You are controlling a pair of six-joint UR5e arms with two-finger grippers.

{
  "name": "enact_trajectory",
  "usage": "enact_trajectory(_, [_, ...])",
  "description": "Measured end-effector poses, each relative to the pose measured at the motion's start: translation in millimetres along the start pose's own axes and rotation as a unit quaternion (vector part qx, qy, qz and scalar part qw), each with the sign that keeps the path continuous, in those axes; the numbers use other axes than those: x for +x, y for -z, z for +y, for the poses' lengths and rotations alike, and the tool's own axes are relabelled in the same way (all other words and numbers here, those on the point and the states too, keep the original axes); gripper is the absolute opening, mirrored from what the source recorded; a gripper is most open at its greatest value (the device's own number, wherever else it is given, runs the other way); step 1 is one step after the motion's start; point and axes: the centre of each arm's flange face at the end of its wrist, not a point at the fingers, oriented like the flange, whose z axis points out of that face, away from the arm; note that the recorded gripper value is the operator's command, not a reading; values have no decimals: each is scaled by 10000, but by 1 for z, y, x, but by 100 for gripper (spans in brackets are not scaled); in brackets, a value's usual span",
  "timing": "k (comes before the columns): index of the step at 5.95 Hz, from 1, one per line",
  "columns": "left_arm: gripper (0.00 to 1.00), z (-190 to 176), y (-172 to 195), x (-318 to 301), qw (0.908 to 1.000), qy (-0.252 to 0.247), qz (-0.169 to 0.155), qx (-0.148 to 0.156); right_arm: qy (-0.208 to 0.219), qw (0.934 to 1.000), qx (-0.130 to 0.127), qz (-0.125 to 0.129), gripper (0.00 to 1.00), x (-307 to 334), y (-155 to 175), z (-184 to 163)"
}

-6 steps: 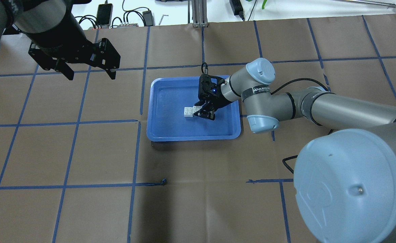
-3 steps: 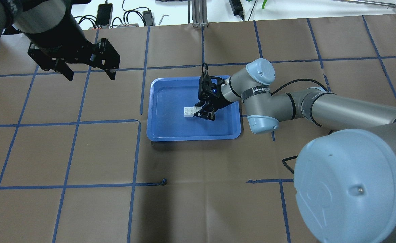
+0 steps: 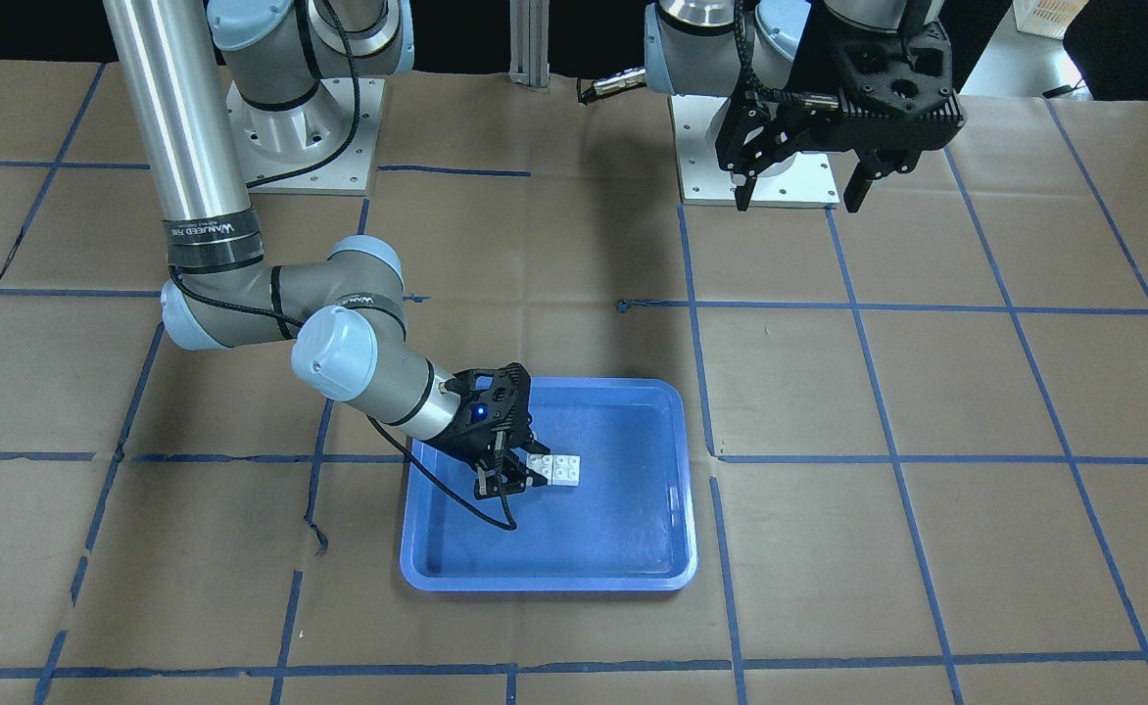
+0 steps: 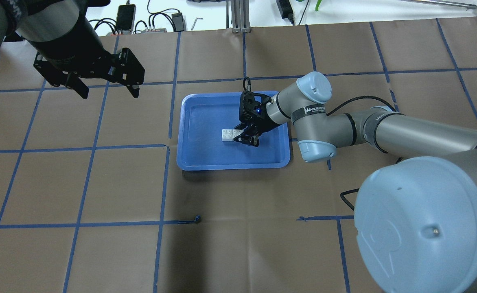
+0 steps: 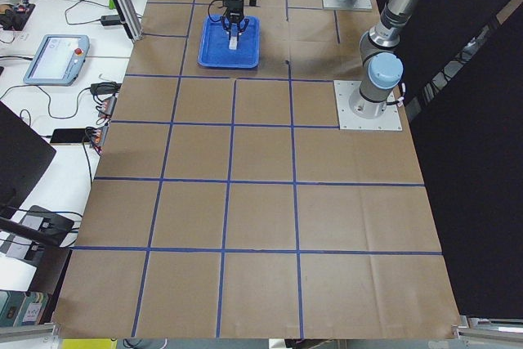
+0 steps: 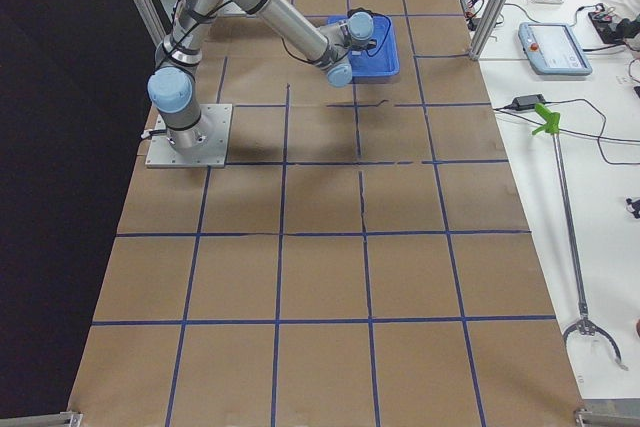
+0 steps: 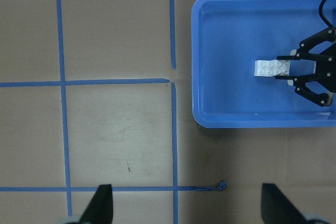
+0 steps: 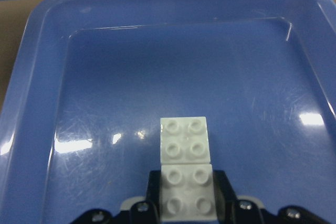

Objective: Assemble white blocks and place on blue tray

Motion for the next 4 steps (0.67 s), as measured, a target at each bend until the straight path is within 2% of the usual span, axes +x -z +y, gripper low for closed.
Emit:
enact_trajectory(2, [99,0,0,0,10000,-3,10,-4,3,10000,0,4,51,0,0,0])
enact_trajectory(4, [99,0,0,0,10000,2,8,1,5,10000,3,7,55,0,0,0])
